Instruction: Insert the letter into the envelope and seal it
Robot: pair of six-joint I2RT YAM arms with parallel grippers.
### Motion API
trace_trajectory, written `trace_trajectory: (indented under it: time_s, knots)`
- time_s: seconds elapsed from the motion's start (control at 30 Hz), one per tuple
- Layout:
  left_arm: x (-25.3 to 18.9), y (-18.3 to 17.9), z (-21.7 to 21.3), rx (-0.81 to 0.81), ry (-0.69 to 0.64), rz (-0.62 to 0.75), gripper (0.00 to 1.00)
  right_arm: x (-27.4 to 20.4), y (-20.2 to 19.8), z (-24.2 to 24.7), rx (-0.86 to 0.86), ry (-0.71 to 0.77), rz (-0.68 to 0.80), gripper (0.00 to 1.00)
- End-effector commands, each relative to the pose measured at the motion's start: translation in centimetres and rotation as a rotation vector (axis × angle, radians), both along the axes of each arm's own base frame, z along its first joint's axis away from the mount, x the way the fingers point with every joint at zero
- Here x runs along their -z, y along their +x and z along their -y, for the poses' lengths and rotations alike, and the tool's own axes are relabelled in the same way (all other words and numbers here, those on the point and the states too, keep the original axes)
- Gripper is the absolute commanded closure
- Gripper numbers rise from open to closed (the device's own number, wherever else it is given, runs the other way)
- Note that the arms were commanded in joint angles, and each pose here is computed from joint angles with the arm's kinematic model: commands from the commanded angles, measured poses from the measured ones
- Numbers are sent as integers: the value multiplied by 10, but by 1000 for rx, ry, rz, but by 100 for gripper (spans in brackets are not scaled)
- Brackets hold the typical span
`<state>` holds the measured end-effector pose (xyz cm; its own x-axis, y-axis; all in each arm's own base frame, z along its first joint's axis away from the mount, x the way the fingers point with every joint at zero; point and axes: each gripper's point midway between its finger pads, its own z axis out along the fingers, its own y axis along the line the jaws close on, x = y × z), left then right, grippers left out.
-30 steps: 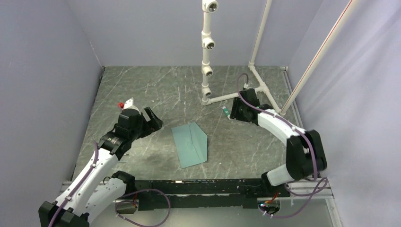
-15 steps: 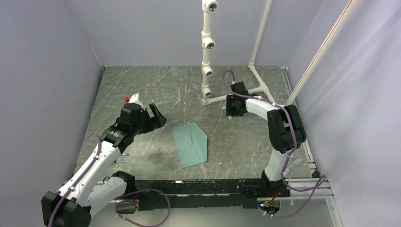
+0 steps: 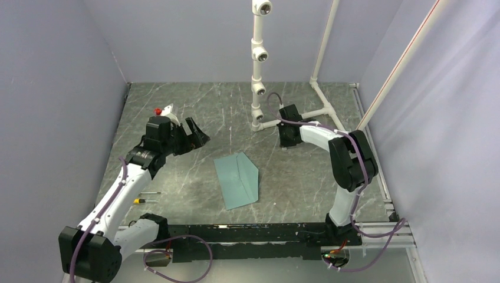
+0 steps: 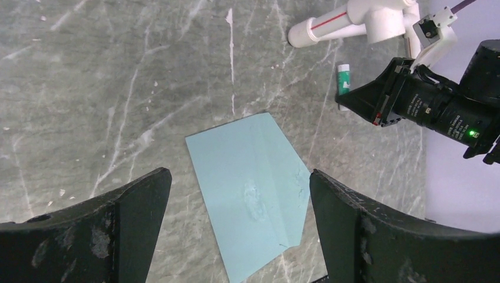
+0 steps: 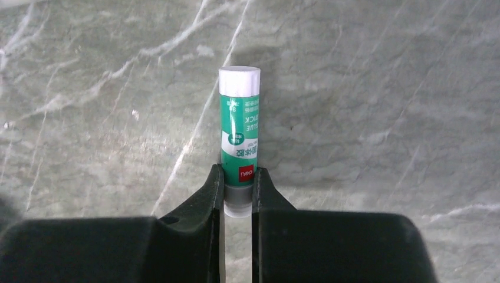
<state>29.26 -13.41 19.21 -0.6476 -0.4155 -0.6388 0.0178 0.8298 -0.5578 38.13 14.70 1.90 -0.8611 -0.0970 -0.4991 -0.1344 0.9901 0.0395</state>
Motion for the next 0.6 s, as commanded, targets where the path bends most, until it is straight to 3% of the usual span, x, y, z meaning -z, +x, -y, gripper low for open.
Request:
trace_trajectory:
  time_s: [0.0, 0.13, 0.27, 0.47, 0.57]
  knots:
    - [-28, 3, 22, 121, -83, 63, 7, -45, -5, -2, 5, 47, 103, 97]
    - [-44, -5, 42, 261, -145, 97, 7, -100, -27, -27, -75, 262, 212, 100]
    - [-65, -18, 64, 407, -237, 142, 7, -141, -78, -79, -383, 477, 278, 100]
    - [-89, -38, 94, 614, -381, 142, 7, -188, -136, -138, -697, 550, 385, 100]
    - [-90, -58, 102, 759, -349, 162, 7, -208, -151, -159, -819, 567, 448, 100]
